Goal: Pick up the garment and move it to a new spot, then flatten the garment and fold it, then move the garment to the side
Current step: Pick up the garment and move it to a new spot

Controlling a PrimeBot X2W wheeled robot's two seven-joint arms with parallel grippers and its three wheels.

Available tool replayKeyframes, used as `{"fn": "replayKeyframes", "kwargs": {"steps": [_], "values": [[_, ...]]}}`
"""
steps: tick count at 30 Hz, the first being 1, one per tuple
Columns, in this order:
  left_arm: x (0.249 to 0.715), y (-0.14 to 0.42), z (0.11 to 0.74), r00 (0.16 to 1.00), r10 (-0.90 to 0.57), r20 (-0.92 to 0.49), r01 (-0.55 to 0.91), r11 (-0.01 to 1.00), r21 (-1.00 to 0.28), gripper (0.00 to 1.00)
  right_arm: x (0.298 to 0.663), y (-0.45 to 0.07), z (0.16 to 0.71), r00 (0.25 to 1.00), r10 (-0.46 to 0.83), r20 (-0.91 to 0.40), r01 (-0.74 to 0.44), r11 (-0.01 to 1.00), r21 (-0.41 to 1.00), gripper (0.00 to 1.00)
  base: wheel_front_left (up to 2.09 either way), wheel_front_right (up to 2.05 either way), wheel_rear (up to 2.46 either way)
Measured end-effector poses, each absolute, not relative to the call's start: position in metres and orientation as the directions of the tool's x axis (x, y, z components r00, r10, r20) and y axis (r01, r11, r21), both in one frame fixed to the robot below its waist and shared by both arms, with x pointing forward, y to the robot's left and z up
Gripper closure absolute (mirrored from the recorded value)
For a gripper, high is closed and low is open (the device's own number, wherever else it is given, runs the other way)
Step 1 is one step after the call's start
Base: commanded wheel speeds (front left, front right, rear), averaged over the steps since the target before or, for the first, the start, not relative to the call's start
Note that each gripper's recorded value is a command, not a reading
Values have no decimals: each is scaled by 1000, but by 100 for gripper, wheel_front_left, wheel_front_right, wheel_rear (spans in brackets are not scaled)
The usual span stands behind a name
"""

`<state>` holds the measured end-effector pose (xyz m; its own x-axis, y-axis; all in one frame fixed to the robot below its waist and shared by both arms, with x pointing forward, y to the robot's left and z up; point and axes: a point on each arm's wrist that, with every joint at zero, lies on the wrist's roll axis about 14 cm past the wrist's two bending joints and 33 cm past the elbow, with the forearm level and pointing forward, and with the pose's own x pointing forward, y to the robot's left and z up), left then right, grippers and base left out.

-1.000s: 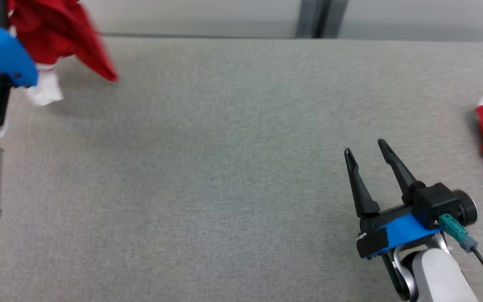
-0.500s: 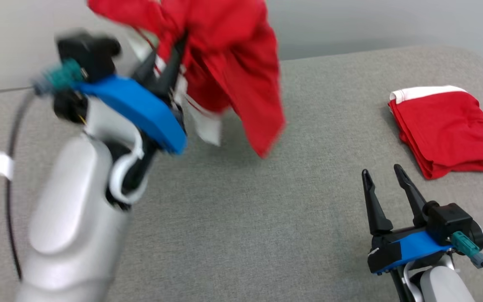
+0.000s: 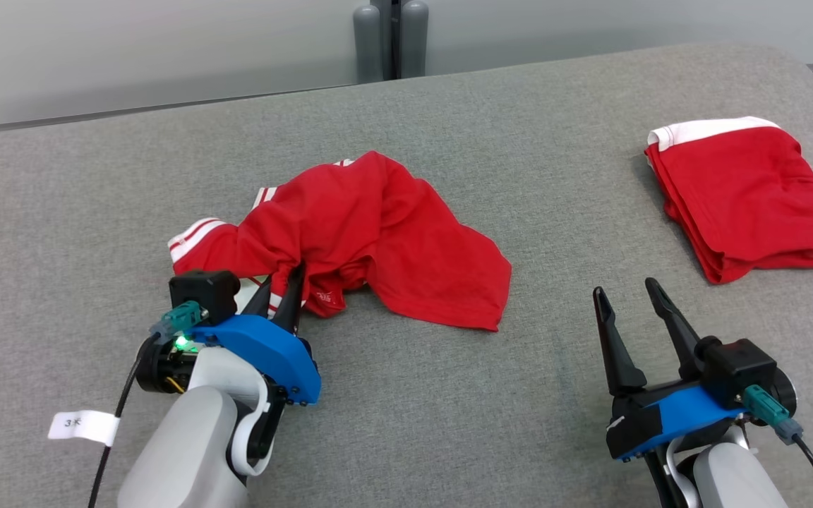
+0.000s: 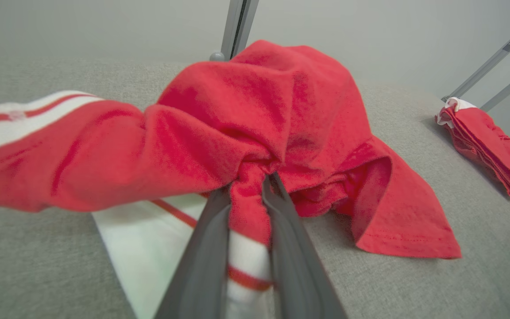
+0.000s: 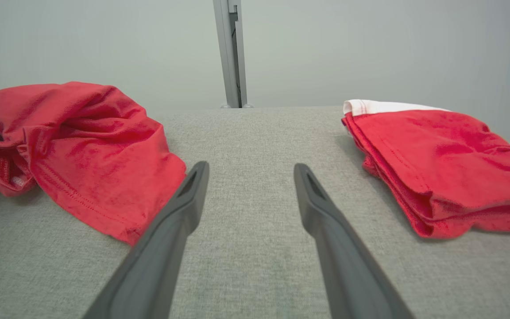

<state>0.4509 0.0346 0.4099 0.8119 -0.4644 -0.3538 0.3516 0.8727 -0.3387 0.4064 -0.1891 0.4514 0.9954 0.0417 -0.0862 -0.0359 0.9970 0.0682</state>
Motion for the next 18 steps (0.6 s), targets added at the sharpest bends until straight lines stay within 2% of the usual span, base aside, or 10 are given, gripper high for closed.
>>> {"fn": "replayKeyframes", "kwargs": {"steps": [1, 2, 3, 14, 18], "values": [[450, 36, 409, 816, -460, -351, 348, 875, -337, 85, 406, -188, 450, 995, 46, -91, -40, 997, 69, 0, 0, 0, 0], [449, 36, 409, 819, -457, -347, 349, 877, -332, 37, 406, -186, 448, 994, 50, -95, -44, 997, 71, 0, 0, 0, 0], [449, 37, 410, 825, -452, -340, 347, 879, -328, 0, 406, -184, 448, 994, 56, -98, -49, 996, 72, 0, 0, 0, 0], [451, 65, 458, 911, -379, -164, 328, 905, -270, 0, 410, -169, 476, 995, 102, -18, -101, 993, 55, 0, 0, 0, 0], [437, 78, 470, 931, -348, -113, 312, 916, -253, 0, 406, -166, 489, 994, 108, 19, -109, 993, 54, 0, 0, 0, 0]]}}
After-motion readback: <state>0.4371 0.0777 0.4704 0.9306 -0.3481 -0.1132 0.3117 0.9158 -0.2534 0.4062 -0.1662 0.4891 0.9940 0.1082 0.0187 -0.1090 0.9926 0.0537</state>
